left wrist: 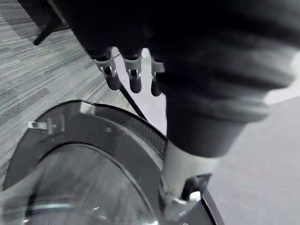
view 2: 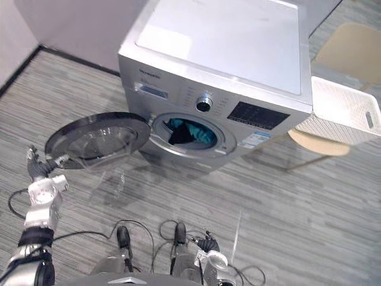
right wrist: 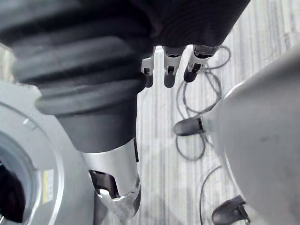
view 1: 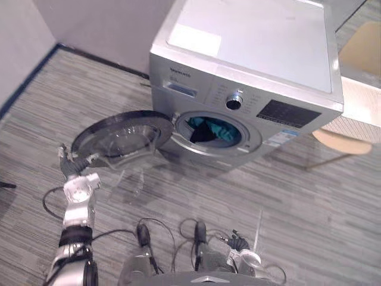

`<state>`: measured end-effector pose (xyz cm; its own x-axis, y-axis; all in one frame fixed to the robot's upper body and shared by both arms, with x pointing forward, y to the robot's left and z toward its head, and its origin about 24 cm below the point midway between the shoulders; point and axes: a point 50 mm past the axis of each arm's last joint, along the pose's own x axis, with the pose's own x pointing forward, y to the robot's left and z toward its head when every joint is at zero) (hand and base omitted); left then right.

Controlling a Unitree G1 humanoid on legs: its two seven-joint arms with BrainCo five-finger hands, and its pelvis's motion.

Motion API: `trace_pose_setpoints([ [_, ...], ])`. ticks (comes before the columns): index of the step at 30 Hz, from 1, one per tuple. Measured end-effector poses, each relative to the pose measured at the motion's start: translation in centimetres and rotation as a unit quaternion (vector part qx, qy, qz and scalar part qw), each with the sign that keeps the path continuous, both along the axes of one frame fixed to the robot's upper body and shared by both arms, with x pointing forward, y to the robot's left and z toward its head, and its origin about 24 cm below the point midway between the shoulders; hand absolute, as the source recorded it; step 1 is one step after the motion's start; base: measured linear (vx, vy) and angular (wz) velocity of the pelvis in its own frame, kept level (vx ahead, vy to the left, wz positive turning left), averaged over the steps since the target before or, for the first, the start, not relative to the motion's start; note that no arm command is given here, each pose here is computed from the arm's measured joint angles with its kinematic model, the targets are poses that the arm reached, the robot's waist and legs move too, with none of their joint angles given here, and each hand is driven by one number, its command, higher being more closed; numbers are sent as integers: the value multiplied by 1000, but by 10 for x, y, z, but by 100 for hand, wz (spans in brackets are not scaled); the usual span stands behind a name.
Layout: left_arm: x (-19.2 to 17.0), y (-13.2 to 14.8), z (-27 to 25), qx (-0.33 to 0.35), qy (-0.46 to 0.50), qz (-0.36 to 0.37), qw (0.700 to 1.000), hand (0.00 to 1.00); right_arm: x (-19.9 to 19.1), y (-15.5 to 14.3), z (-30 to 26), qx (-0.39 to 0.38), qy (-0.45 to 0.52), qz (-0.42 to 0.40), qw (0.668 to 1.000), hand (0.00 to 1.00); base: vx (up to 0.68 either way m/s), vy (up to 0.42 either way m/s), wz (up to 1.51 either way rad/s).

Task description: Pick up the laundry basket with both hands and put the clothes into the washing machine.

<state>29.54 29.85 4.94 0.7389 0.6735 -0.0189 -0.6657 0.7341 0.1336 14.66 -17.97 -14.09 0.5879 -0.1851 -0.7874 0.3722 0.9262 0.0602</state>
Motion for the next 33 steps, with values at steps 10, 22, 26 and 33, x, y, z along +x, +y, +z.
trace_pose_setpoints([
  [10, 54, 42, 103, -26, -109, 48, 992, 0, 18, 17, 7, 26, -37, 9, 999, 0, -32, 7, -20],
  [22, -25, -48, -105, -173, 186, -63, 965, 0, 24, 20, 8, 32, -32, 13, 999, 0, -32, 43, 2],
  [26, -82, -127, -164, -186, 324, -216, 902, 0, 23, 22, 5, 37, -17, 12, 999, 0, -21, -22, 9],
  [33, -94, -238, -116, -137, 210, -545, 800, 0, -9, 1, -6, 28, 17, -10, 999, 0, 39, -20, 4],
])
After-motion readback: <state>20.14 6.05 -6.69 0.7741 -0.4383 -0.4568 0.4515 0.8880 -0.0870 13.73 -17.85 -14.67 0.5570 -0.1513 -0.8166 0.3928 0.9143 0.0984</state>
